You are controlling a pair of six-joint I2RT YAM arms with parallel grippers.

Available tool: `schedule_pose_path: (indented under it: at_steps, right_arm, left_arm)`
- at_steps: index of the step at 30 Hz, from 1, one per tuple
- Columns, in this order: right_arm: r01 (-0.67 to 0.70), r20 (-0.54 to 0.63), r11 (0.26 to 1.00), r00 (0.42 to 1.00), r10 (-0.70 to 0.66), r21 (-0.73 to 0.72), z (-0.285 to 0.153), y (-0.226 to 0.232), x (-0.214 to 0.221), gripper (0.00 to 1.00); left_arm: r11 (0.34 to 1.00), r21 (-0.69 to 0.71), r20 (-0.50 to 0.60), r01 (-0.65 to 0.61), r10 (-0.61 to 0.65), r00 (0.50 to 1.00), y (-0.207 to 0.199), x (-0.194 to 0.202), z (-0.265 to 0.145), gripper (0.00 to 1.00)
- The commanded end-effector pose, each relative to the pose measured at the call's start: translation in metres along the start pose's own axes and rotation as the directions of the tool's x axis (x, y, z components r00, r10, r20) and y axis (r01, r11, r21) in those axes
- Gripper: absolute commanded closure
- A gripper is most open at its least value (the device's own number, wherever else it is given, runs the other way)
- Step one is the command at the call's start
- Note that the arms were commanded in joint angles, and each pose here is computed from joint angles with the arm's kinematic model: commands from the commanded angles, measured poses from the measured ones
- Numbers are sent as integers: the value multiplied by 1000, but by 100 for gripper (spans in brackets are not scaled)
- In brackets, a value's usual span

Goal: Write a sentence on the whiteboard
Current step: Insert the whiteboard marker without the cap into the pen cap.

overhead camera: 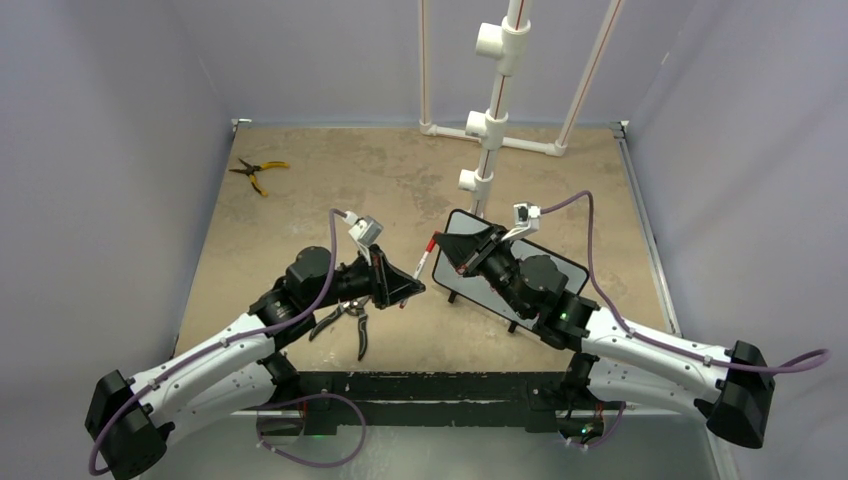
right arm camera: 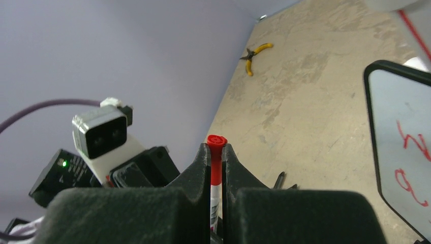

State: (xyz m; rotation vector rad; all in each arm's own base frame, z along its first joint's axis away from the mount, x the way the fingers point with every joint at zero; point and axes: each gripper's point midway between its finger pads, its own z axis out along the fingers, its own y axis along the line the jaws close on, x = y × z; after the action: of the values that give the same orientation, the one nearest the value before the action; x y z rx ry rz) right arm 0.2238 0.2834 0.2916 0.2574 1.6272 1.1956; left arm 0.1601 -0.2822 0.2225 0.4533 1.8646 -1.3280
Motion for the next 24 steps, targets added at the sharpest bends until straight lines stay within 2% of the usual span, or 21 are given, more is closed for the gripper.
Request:
schedule_pose_path:
  at_steps: [1, 5, 14, 24]
  right_arm:
    - [48, -52, 994, 997, -53, -93, -8, 13, 12, 100]
    - [53, -66, 993, 996, -61, -107, -7, 12, 17, 100]
    - [59, -59, 991, 996, -66, -119, -4, 15, 17, 100]
    - [99, -159, 985, 980, -121, -143, -7, 11, 40, 100]
  left_arm:
    - [995, 95, 124, -23, 11, 992, -25, -35, -4, 100]
    - [991, 133, 116, -16, 0, 993, -32, -35, -3, 100]
    - [996, 81, 140, 21, -32, 990, -19, -36, 1, 100]
    - [997, 59, 208, -43, 30, 978, -14, -56, 6, 100]
